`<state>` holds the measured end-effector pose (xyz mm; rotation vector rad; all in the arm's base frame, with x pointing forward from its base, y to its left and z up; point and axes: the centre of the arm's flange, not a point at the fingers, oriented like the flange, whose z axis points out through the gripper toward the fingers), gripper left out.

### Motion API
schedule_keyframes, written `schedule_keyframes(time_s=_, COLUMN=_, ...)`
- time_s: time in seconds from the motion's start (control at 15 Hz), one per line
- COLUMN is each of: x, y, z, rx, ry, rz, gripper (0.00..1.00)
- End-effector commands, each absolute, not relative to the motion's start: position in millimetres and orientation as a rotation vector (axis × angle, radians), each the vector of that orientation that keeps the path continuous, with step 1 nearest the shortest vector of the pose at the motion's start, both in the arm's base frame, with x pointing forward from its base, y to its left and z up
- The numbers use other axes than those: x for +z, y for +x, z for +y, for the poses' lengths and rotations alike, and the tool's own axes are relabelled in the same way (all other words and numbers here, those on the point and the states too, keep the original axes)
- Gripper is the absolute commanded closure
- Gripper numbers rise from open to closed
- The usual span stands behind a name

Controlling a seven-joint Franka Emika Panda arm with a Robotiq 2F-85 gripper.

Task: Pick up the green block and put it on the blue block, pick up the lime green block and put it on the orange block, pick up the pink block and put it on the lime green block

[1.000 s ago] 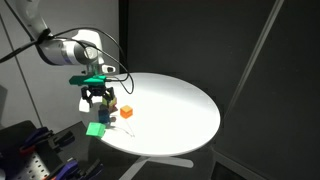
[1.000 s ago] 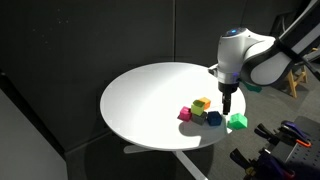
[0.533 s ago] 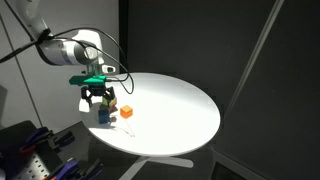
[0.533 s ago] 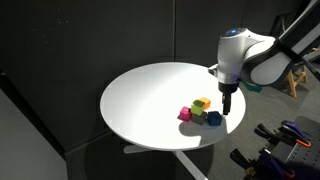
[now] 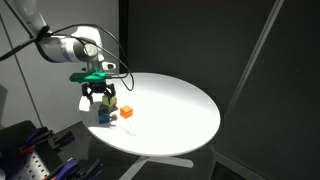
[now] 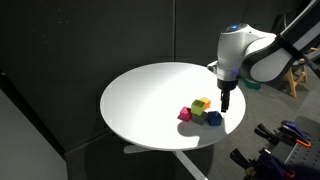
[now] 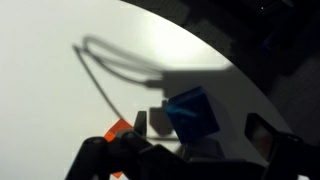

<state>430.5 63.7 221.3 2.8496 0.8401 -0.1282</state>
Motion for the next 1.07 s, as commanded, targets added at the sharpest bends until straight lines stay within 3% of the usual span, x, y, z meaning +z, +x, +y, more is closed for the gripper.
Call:
schedule_keyframes(time_s=0.0, x=248, y=432, z=69, rx=-0.108, ry=2.869, rz=0.816, gripper=0.00)
schedule_keyframes(time_s=1.0, x=266, y=476, z=88, rx=0.046, ry=2.984, rz=0.402, gripper=0.00)
